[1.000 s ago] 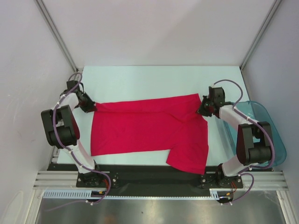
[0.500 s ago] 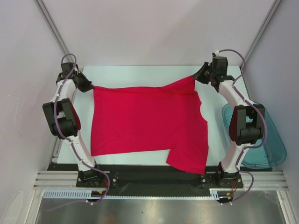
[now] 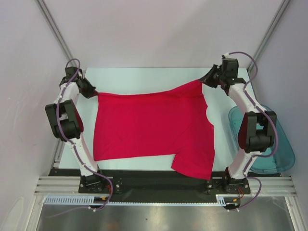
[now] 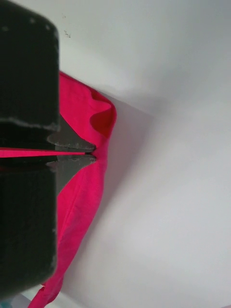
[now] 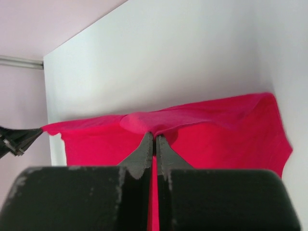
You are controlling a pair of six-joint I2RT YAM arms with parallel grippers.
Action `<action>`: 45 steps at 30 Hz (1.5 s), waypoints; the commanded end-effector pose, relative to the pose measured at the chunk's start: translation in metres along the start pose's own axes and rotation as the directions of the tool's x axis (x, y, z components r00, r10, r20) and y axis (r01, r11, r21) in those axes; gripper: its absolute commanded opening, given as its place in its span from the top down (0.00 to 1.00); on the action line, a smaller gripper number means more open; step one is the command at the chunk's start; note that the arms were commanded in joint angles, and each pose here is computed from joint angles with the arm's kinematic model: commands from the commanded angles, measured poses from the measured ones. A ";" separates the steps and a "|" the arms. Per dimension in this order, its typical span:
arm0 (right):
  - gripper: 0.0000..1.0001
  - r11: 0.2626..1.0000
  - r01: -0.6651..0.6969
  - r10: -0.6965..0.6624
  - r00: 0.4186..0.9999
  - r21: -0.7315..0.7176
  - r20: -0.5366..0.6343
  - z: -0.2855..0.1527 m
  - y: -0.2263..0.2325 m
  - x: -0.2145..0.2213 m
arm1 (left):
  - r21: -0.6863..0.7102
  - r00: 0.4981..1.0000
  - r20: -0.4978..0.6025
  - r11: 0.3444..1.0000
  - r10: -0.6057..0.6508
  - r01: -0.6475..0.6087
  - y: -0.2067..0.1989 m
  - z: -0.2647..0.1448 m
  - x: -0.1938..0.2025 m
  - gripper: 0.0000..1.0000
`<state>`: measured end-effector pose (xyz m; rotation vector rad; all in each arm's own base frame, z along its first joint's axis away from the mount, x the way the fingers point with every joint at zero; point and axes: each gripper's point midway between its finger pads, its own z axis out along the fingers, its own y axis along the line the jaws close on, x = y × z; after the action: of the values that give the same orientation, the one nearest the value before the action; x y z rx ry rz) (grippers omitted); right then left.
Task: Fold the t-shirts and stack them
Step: Fold the tshirt
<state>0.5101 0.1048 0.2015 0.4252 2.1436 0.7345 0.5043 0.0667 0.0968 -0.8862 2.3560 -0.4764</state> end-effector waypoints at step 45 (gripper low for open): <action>1.00 0.995 0.063 -0.055 0.992 0.073 -0.115 -0.116 -0.039 0.121 | -0.225 0.992 -0.112 0.971 0.055 -0.079 0.087 -0.057 0.095 1.00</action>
<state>0.3433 0.0979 0.1526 0.3977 2.3280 0.6726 0.3653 0.0610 0.0450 -0.9382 2.6204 -0.2798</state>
